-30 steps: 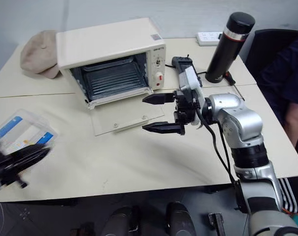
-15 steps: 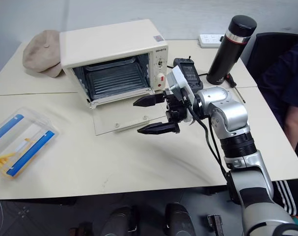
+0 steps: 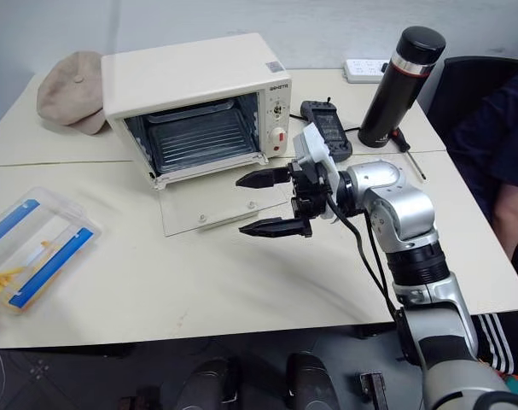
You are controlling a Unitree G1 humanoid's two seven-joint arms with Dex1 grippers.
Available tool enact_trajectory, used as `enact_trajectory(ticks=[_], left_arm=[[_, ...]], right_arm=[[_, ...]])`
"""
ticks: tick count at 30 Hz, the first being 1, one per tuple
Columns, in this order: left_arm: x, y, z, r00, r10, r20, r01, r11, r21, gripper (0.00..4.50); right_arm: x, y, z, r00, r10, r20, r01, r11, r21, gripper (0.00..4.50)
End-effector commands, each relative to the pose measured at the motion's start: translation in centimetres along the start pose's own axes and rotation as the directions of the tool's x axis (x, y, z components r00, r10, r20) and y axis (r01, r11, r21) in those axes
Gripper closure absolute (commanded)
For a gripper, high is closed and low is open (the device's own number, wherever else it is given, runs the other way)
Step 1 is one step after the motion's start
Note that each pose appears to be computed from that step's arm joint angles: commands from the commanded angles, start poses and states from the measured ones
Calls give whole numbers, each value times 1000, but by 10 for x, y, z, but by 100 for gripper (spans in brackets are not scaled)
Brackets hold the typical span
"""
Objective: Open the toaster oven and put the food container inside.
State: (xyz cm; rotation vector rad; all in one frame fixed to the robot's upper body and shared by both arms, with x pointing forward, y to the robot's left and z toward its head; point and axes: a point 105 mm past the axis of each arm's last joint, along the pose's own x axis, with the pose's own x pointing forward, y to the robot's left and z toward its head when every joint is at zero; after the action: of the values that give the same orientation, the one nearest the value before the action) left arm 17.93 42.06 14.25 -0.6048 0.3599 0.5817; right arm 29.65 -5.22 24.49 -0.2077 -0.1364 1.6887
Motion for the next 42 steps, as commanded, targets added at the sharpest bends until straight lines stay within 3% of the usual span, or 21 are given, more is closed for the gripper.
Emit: enact_trajectory(ticks=[1, 9, 12, 16, 21, 28, 30, 32, 34, 42], left_arm=[[2, -4, 12, 1000, 6, 22, -6, 1000, 1, 120], [7, 1, 9, 999, 33, 7, -32, 998, -46, 374], [7, 1, 7, 1000, 29, -5, -29, 999, -32, 445], [4, 0, 10, 999, 28, -35, -25, 998, 61, 447], [-6, -23, 13, 991, -119, -59, 128, 976, 178, 447], [-26, -85, 1, 929, -326, -174, 369, 825, 428, 447], [-29, -118, -1, 888, -414, -199, 457, 751, 477, 447], [-30, -162, -5, 814, -540, -211, 569, 671, 476, 447], [-25, -186, -15, 792, -568, -225, 598, 647, 473, 447], [-8, -251, -53, 784, -571, -243, 618, 684, 387, 447]], right_arm=[[-2, 6, 15, 999, -4, 33, 5, 998, -56, 0], [-7, 15, 17, 1000, 13, 25, -12, 999, -41, 0], [-10, 17, 17, 1000, 17, 24, -17, 1000, -5, 0], [-16, 14, 20, 1000, -4, 27, 3, 1000, 5, 0], [-29, -3, 20, 991, -129, 22, 129, 991, -22, 0], [-58, 0, 19, 975, -222, -13, 222, 975, -30, 0], [-64, 4, 17, 970, -241, -24, 241, 970, -28, 0], [-67, 9, 18, 967, -256, 0, 256, 966, -23, 0], [-68, 11, 17, 962, -274, 11, 274, 961, -23, 0], [-68, 21, 13, 950, -312, 21, 312, 950, -26, 0]])
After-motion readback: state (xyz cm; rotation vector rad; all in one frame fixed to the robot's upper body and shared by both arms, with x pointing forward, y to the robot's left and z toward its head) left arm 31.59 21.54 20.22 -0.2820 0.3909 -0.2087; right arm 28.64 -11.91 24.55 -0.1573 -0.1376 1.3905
